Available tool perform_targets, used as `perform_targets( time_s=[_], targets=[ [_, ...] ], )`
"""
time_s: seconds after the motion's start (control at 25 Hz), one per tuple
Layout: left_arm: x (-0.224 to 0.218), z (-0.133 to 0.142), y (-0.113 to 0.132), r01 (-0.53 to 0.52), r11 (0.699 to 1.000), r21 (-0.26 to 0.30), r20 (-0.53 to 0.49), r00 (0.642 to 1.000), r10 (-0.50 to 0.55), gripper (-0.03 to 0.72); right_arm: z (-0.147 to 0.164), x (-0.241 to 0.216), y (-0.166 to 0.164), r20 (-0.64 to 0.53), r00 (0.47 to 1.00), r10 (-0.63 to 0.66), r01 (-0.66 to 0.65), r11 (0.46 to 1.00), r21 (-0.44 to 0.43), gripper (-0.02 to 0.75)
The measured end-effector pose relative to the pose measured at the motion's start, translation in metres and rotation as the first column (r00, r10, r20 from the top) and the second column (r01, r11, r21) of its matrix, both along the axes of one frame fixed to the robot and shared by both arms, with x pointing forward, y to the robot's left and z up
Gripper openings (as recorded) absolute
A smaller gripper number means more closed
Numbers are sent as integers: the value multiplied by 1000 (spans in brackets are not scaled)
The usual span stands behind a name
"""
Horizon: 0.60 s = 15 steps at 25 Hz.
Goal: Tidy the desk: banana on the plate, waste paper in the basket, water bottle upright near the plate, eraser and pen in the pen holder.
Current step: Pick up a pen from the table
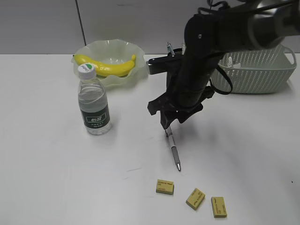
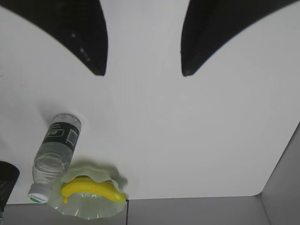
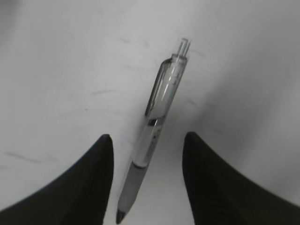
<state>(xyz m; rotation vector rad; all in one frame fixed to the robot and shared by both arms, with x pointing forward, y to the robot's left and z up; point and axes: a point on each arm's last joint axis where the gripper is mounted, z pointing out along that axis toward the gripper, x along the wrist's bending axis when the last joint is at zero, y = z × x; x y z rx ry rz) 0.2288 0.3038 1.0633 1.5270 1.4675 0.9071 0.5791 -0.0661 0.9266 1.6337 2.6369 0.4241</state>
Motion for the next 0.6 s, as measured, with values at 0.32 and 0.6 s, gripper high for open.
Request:
perform_targets(
  time_s=[0.32,0.6],
  targets=[
    [0,0,0,0,1000,0,0,1000,0,381,-34,24,16,-37,999,-28,25,998,-58,399],
    [0,0,0,0,1000,0,0,1000,0,381,-50,24,16,-69,997,-30,24,996,-86,243]
  ],
)
